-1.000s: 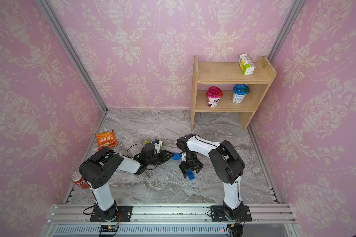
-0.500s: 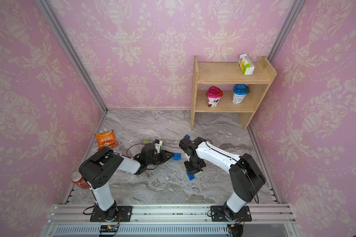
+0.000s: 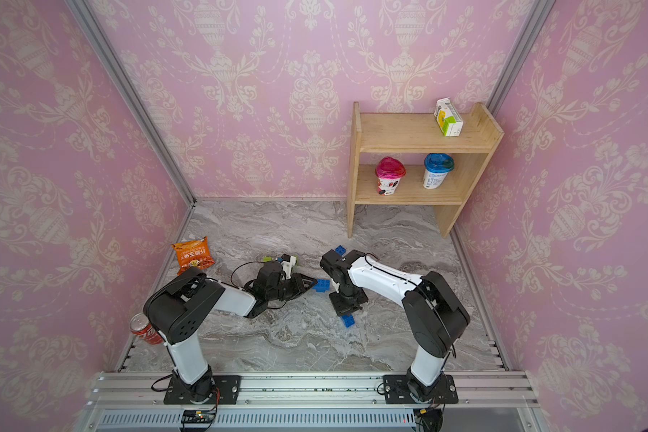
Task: Assemble the letter v with lego
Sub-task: Adjust the lego brick at the center of the board.
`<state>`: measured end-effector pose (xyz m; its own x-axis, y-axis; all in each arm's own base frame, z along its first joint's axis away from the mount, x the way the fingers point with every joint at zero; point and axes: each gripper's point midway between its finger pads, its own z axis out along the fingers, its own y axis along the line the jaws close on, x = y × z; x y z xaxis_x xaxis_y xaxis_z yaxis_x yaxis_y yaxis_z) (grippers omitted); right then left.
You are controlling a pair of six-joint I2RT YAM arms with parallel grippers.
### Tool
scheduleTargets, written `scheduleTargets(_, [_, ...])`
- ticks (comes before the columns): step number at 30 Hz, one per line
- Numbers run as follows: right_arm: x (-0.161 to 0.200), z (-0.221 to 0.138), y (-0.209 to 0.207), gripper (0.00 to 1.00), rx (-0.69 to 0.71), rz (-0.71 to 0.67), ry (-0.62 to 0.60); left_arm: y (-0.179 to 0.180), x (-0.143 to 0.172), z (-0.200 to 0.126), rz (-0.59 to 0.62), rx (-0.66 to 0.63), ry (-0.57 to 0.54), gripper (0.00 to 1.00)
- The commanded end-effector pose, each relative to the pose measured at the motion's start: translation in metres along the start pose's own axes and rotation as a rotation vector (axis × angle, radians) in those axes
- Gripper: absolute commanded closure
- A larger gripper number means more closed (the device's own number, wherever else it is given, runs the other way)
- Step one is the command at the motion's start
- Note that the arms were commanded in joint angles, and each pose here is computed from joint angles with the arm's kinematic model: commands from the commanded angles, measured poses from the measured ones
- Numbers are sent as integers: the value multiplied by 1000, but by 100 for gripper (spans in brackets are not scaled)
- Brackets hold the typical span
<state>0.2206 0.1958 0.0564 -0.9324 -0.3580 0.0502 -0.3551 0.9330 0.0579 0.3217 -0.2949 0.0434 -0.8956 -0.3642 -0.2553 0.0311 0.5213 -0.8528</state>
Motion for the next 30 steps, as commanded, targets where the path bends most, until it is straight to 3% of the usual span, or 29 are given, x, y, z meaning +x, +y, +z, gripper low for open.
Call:
scheduleTargets(1, [-8,-3,5,100,-3,-5,-9,19,8,0,-2,-71,32,71])
scheduleTargets(18, [-1,-14,3,100,0,-13,-10,20,9,1,-8,-69,34,72])
scheduleTargets(25, [22,-24,0,100,7,-9,-2,22,10,0,-9,-74,35,72])
scheduleTargets(30, [44,-9,-7,100,21,6,58,20,8,2,-9,-69,34,72])
